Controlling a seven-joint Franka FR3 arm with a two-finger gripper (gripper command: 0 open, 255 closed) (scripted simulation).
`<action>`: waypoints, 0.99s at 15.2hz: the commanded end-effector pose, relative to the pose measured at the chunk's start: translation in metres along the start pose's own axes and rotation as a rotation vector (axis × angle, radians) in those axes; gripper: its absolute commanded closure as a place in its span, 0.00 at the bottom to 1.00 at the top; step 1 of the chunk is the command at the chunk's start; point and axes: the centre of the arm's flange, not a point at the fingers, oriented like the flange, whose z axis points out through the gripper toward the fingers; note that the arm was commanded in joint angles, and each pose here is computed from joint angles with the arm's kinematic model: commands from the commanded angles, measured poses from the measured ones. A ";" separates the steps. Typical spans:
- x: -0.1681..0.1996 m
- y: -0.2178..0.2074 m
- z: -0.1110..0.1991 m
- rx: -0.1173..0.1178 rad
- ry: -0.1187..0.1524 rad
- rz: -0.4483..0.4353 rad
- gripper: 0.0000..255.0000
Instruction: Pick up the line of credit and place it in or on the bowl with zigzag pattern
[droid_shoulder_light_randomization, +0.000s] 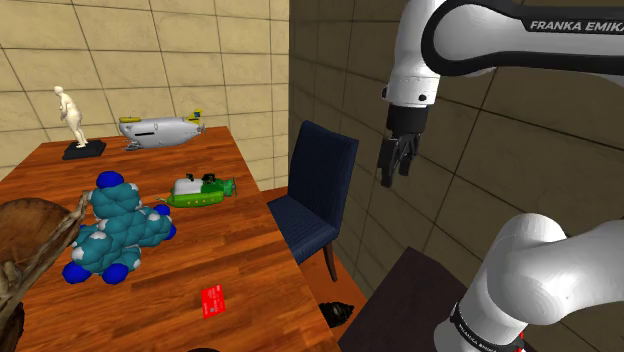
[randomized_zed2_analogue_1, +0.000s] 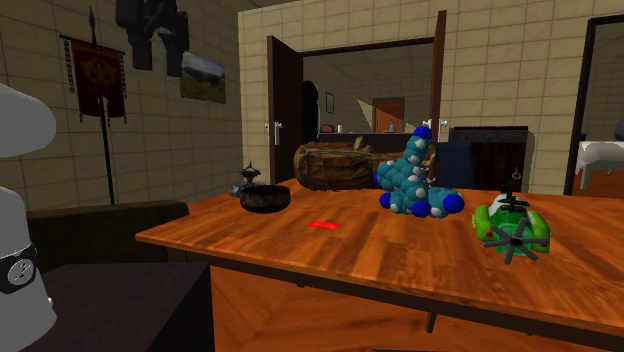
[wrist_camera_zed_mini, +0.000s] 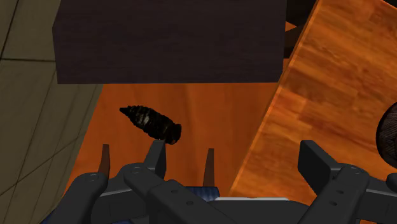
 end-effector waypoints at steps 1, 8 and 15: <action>0.000 0.000 0.000 0.000 0.000 0.000 0.00; 0.011 -0.068 0.063 -0.033 0.116 0.060 0.00; 0.034 -0.132 0.127 -0.067 0.232 0.119 0.00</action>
